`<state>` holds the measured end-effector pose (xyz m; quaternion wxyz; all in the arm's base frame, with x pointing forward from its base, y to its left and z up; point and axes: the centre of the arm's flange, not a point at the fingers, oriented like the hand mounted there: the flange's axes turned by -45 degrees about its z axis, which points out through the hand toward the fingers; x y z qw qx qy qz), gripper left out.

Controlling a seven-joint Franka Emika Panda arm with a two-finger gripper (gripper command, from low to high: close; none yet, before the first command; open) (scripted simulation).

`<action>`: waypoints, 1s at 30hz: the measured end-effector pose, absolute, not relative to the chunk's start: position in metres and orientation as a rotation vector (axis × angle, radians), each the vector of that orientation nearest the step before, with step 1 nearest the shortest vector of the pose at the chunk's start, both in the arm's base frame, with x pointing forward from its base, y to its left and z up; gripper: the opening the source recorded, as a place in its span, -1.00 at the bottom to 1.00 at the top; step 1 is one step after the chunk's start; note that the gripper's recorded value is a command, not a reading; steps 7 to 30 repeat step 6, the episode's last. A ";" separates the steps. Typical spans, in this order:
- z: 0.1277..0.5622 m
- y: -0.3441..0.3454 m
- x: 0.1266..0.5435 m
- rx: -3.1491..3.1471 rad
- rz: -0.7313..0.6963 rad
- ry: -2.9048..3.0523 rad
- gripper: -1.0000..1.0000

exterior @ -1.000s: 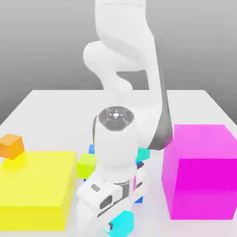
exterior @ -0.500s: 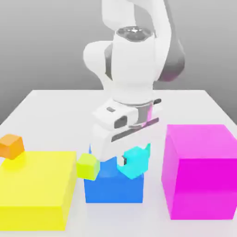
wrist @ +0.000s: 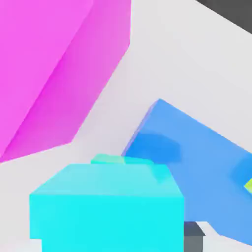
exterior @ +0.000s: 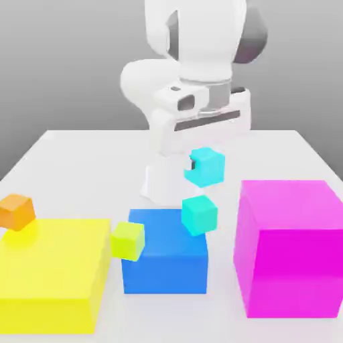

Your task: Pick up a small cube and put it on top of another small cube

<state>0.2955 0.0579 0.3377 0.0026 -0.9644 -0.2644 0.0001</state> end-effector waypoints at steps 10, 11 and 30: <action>0.298 0.058 0.293 -3.027 0.001 -0.828 1.00; 0.298 0.058 0.293 -3.027 0.001 -0.828 1.00; 0.298 0.058 0.293 -3.027 0.001 -0.828 1.00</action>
